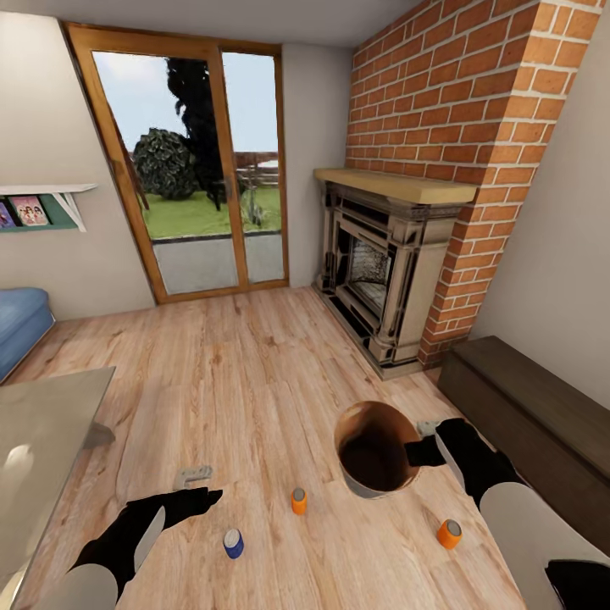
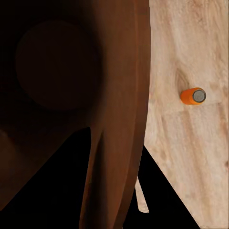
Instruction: Put the three can of soda from the living room inside the tash can in the kitchen.
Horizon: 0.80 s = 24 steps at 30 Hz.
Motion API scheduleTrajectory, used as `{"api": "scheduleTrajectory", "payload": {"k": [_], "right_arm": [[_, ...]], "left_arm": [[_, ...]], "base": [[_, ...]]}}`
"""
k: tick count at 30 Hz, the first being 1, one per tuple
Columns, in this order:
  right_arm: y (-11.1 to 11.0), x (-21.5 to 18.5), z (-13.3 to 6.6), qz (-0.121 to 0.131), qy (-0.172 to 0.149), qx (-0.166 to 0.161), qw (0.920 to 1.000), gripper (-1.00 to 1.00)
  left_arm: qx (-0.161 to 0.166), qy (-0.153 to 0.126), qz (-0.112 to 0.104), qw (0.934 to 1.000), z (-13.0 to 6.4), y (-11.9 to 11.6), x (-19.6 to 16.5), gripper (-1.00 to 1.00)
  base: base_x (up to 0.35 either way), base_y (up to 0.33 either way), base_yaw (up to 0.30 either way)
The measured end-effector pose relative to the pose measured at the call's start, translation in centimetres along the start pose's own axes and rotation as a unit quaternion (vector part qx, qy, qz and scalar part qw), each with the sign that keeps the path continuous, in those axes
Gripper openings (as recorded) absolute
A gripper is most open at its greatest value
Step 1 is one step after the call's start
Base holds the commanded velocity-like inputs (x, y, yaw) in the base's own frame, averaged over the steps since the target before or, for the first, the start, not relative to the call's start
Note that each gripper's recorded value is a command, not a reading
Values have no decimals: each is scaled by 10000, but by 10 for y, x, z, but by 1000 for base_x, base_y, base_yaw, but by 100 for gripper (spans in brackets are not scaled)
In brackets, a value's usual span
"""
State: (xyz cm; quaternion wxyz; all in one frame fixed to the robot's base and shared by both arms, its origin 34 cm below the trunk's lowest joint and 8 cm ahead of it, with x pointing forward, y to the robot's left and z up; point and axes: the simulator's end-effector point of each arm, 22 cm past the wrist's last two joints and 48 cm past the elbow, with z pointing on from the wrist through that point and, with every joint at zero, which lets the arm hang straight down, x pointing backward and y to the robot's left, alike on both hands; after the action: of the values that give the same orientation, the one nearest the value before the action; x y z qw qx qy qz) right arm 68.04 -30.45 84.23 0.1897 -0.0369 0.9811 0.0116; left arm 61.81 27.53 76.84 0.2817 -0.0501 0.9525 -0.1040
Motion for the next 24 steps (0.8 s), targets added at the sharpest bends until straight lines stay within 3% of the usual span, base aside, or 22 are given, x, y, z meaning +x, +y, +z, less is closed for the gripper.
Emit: {"api": "scheduleTrajectory", "payload": {"k": [2,5,8,24], "right_arm": [[3,-1,0,43,-8,-55,10000,-100],[-6,1,0,-141,15,139,9998,-100],[1,0,0,-12,-4,-6,10000,-100],[6,0,1,-103,5,20,9999,-100]], "left_arm": [[3,-1,0,10000,0,-1,0,100],[5,1,1,10000,0,-1,0,100],[6,-7,1,10000,0,-1,0,100],[27,-26,4,10000,1,-4,-1,100]], "base": [[0,0,0],[0,0,0],[0,0,0],[0,0,0]]}}
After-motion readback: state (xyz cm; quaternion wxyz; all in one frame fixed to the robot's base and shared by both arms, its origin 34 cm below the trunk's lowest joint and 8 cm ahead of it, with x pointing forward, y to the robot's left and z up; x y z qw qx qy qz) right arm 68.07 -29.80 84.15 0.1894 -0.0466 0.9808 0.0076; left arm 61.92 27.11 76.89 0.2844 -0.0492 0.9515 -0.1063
